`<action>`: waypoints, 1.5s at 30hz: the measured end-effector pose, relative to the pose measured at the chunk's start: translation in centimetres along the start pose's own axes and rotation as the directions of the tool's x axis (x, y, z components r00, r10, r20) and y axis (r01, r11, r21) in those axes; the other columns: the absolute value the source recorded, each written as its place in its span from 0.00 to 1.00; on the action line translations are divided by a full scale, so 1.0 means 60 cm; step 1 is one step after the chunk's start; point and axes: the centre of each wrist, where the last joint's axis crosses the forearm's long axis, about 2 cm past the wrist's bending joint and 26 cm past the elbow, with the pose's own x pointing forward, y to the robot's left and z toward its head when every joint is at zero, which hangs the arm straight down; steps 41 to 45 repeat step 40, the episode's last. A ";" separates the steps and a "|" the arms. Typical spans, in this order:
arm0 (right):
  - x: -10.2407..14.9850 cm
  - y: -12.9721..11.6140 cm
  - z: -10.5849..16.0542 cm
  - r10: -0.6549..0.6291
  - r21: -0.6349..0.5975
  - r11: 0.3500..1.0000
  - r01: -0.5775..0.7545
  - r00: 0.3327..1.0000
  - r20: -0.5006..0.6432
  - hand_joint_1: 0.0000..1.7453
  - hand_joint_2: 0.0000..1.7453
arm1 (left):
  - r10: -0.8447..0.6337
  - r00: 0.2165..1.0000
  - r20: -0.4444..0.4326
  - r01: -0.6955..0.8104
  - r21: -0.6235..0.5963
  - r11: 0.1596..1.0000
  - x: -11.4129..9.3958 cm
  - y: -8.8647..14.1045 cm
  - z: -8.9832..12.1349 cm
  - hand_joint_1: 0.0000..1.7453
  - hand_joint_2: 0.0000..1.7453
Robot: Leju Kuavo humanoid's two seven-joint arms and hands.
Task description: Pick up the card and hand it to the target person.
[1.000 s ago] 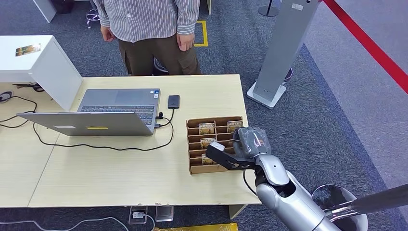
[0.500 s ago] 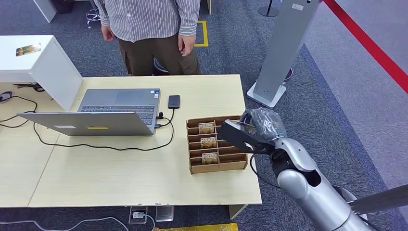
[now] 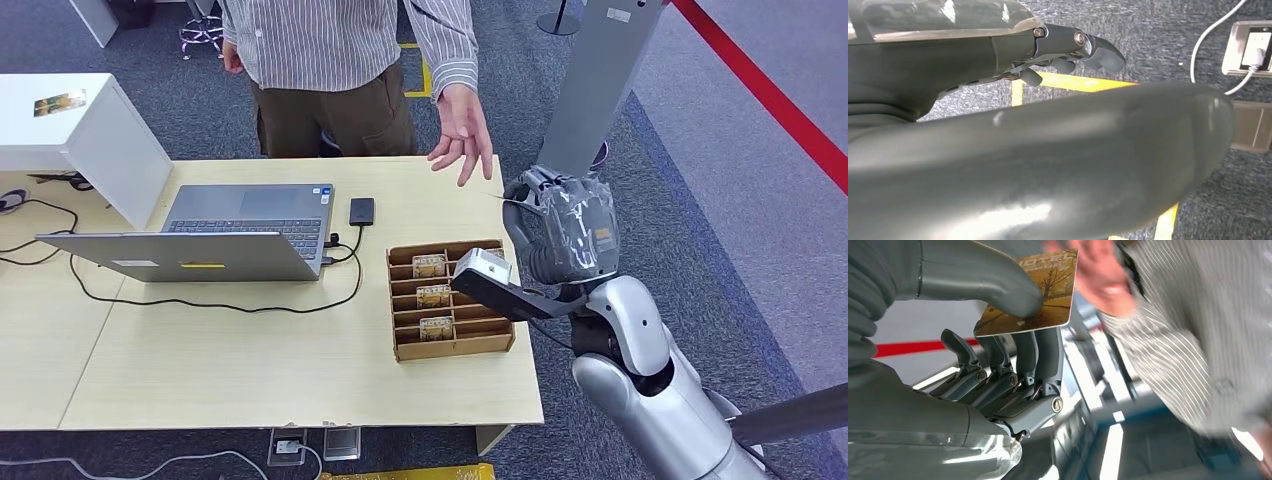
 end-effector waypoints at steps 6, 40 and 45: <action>0.012 0.045 -0.001 -0.034 -0.110 0.993 0.036 0.999 0.021 0.87 1.00 | -0.005 1.000 0.009 0.005 -0.004 1.000 0.007 -0.007 -0.001 0.00 0.00; 0.021 0.127 0.046 -0.699 0.068 0.649 0.758 0.629 -0.341 0.00 1.00 | 0.056 0.998 -0.029 -0.054 0.050 0.997 -0.014 -0.001 0.003 0.00 0.00; 0.021 0.127 0.046 -0.699 0.068 0.649 0.758 0.629 -0.341 0.00 1.00 | 0.056 0.998 -0.029 -0.054 0.050 0.997 -0.014 -0.001 0.003 0.00 0.00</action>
